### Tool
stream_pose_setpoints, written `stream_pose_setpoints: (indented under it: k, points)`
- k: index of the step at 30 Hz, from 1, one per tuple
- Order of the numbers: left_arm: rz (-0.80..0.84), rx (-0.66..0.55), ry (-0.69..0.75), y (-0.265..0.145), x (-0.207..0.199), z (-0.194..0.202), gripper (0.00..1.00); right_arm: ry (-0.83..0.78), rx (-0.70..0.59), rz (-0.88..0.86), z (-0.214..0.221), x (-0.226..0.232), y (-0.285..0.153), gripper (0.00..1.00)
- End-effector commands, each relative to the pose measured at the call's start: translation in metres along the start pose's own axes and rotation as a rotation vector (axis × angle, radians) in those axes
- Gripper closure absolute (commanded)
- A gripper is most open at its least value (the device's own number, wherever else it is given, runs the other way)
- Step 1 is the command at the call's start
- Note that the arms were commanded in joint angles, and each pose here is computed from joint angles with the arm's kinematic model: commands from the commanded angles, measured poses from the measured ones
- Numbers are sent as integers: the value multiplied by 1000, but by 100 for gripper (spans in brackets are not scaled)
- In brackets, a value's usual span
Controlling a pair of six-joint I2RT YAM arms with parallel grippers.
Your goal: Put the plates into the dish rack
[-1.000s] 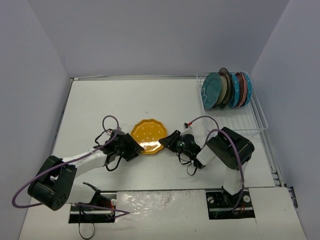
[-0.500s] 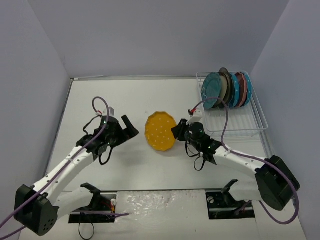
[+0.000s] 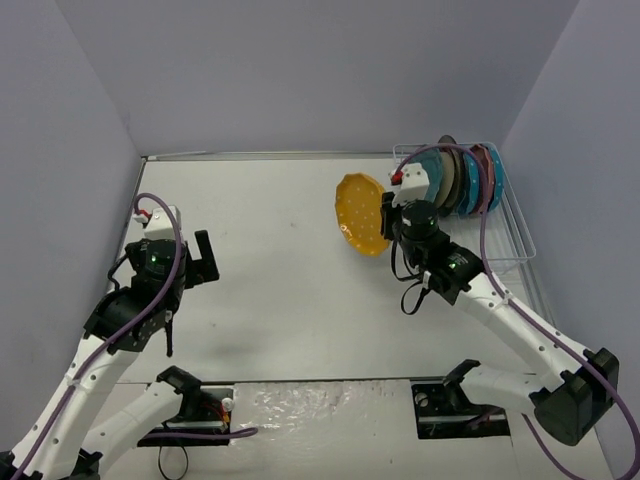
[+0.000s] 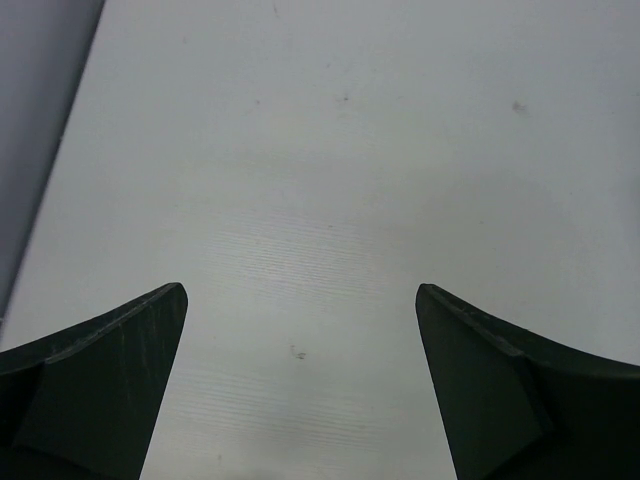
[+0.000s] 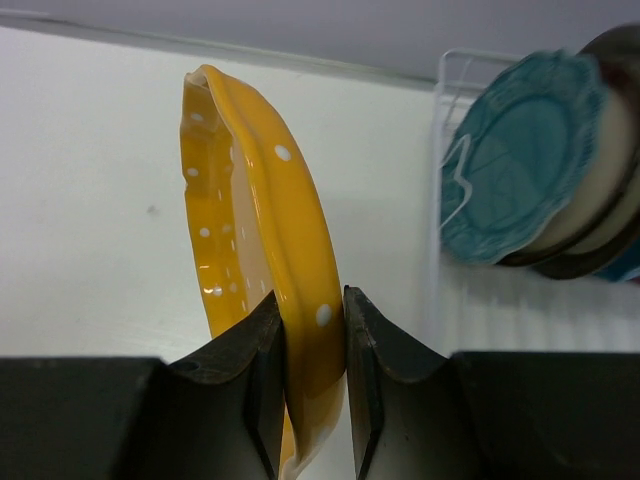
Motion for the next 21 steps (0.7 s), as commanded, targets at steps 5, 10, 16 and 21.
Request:
stream_pose_setpoints:
  k: [5,10,16,21]
  points:
    - [-89,-69,155,3,23,7,3,-80,-275,375,-129,-79,1,100]
    - [-98,-49,161,9,23,13,3,-140,-259,488,-147,-107,32,100]
    - [-119,-44,157,10,26,14,3,-236,-192,592,-150,-125,70,100]
    - [-118,-60,137,7,30,13,3,-260,-134,646,-141,-130,97,100]
Point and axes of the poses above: each gripper's point midway between its finger pads, its own y axis out along the fingers, its own x axis along the line the jaws close on, z = x × y, the point moved 8 cm from there along -y, back along the fingers, and after that the axes turned 9 degrees about -y, right-handed, at the moved point
